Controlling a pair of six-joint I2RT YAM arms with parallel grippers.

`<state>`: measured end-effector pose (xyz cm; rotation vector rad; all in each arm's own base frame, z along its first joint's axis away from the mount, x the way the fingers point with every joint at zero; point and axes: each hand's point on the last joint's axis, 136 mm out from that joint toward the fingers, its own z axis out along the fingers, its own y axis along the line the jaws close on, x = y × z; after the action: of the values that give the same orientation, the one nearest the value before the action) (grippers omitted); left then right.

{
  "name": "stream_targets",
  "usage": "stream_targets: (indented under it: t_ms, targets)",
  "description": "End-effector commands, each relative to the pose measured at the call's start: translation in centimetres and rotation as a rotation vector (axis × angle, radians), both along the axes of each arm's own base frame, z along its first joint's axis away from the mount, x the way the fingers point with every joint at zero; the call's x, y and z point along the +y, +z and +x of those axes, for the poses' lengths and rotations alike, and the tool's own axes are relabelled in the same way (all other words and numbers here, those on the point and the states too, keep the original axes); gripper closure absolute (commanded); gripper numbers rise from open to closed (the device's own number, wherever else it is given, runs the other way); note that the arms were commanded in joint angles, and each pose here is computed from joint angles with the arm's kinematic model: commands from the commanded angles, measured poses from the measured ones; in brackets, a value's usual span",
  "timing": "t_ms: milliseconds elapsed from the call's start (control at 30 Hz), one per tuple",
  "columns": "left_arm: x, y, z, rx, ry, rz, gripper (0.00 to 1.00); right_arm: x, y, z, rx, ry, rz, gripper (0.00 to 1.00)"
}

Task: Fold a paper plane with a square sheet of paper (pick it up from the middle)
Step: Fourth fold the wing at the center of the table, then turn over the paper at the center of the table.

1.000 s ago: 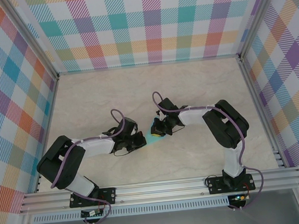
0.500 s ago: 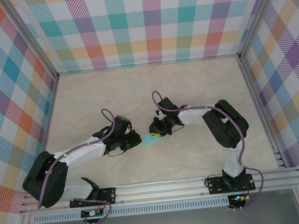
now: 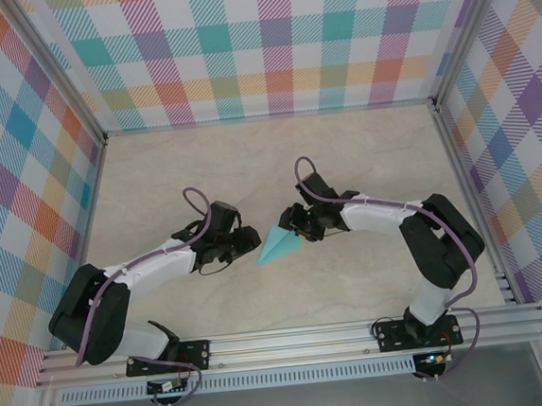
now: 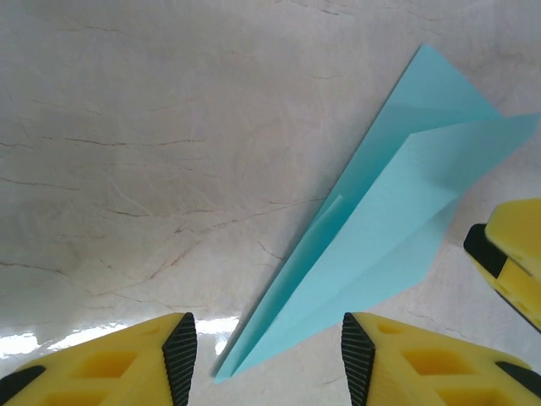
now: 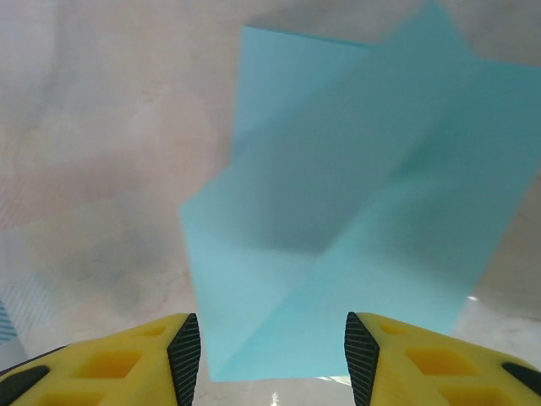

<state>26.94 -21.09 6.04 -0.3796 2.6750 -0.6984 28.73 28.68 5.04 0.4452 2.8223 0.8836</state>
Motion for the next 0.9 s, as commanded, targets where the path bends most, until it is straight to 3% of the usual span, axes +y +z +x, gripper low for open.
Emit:
stream_targets:
  t_ms: [0, 667, 767, 867]
  targets:
    - [0.4, 0.6, 1.4, -0.030, 0.023, 0.014, 0.48, -0.5, -1.4, 0.0, 0.049, -0.058, -0.017, 0.49]
    - [0.8, 0.9, 1.5, 0.005, 0.031, -0.037, 0.48, 4.4, -1.1, 0.5, 0.004, 0.101, 0.197, 0.70]
    - [1.0, 1.3, 1.5, 0.008, 0.034, -0.062, 0.45, 4.8, -1.5, 0.3, 0.009, 0.111, 0.221, 0.75]
    - [1.2, 1.5, 1.4, 0.019, 0.033, -0.095, 0.41, 5.3, -1.0, 0.3, -0.024, 0.136, 0.272, 0.88]
